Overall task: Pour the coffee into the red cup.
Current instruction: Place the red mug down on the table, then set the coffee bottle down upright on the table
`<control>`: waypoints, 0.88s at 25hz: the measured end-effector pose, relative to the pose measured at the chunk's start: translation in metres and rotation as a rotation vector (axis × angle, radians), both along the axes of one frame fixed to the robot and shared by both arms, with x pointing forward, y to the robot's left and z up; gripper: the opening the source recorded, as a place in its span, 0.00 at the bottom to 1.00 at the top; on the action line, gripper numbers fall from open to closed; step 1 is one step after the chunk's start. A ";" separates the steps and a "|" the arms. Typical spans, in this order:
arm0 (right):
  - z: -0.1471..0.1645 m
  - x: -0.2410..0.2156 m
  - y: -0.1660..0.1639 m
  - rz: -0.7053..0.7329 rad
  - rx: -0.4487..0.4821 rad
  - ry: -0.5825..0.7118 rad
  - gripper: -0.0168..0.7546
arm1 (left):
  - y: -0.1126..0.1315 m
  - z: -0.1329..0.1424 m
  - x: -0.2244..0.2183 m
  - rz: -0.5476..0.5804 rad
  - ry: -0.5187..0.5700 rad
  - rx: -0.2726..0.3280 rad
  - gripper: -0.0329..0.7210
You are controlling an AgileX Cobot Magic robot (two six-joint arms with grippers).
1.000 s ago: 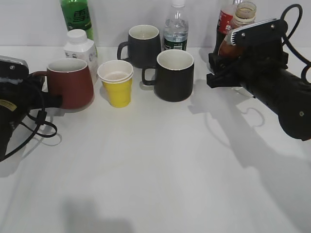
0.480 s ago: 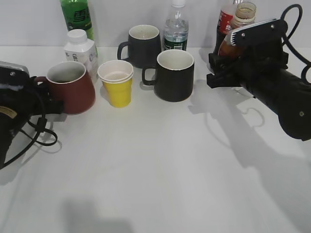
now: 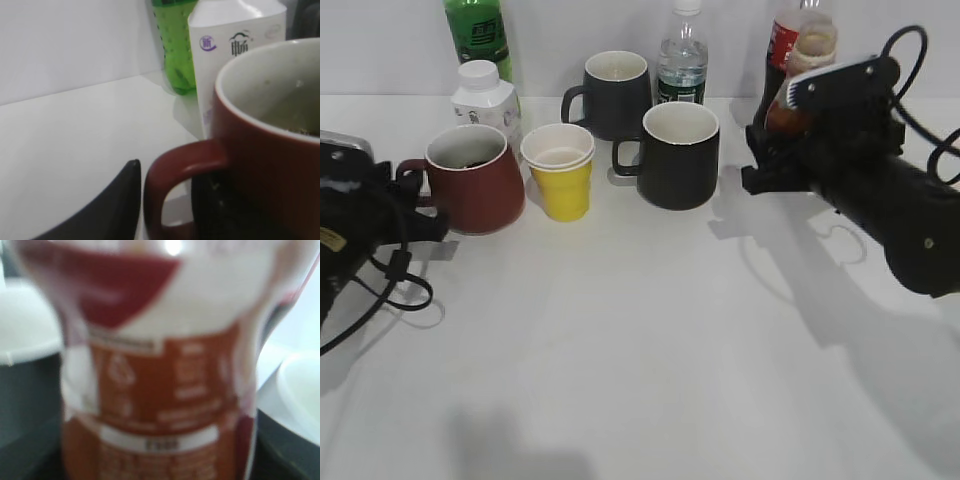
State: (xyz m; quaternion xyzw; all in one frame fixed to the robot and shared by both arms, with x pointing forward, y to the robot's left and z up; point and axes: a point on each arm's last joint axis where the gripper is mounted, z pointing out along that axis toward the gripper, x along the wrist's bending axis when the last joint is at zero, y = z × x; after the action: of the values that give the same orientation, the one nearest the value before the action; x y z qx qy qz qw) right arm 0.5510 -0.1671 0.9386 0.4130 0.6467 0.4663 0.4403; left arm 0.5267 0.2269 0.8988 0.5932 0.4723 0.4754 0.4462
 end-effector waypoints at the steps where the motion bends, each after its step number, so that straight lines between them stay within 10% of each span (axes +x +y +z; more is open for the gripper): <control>1: -0.003 0.000 0.000 -0.001 -0.003 0.008 0.67 | 0.002 0.001 -0.002 0.016 0.006 -0.004 0.41; 22: -0.047 0.003 0.006 0.014 0.099 0.112 0.75 | 0.012 0.022 -0.047 -0.040 -0.016 0.006 0.41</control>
State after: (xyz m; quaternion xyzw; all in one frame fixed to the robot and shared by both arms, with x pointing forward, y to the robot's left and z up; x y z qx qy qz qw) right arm 0.5536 -0.1614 0.8913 0.4552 0.6493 0.4767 0.3794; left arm 0.4795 0.2392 0.9207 0.5999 0.4553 0.4728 0.4575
